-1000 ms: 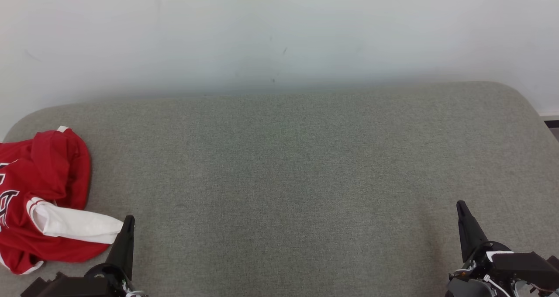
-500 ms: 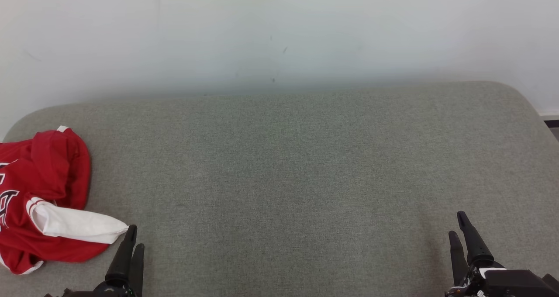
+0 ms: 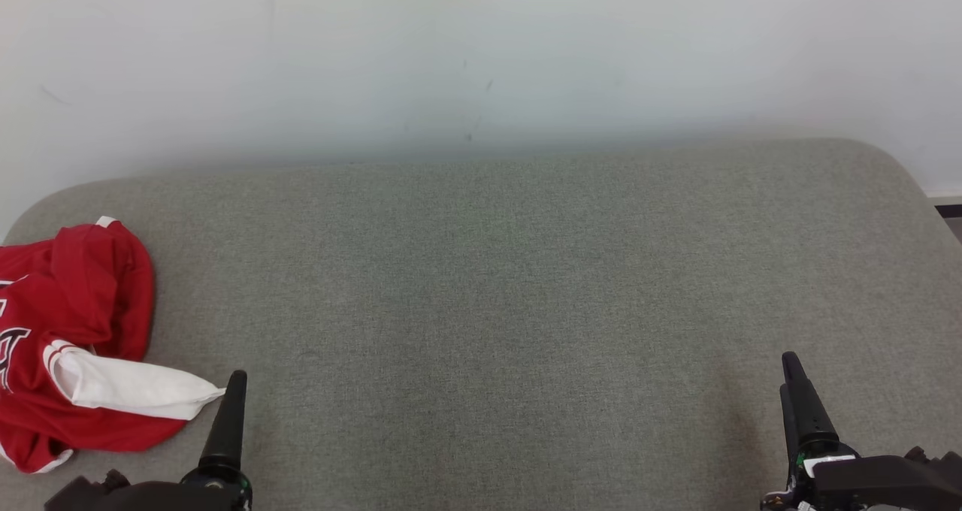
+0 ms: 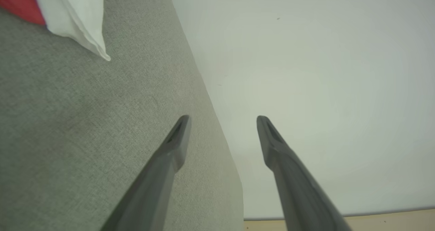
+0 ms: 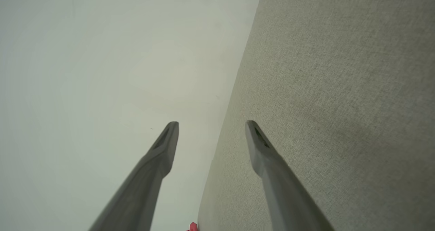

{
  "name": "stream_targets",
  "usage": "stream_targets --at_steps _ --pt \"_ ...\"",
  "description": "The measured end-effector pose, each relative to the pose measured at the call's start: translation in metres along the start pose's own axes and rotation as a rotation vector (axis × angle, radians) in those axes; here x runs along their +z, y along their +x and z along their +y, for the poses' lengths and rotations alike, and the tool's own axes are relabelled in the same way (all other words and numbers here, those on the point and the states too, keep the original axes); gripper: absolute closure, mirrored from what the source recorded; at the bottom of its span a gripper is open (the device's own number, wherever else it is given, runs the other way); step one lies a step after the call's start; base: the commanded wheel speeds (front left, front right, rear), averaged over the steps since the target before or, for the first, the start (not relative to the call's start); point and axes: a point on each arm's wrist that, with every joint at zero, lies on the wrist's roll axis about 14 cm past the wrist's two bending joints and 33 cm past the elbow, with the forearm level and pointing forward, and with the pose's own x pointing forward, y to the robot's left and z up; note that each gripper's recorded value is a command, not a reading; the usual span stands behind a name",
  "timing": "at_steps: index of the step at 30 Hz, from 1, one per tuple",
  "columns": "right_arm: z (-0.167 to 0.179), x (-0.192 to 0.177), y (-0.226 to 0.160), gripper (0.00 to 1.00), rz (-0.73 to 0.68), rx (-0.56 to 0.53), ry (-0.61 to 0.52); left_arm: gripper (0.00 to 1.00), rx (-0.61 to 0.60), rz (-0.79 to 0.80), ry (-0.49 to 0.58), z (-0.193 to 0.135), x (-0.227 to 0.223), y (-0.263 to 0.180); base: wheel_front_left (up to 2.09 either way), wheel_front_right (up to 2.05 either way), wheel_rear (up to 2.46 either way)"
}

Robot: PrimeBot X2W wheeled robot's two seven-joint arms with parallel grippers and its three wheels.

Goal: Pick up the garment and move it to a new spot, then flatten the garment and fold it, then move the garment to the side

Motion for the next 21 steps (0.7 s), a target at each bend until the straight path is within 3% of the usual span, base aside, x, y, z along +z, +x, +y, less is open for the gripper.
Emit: stream_targets --at_steps 21 --pt "0.018 -0.010 -0.002 0.00 0.008 0.069 -0.392 0.00 -0.021 -0.024 0.451 -0.016 -0.005 0.002 0.00 0.00 0.00"
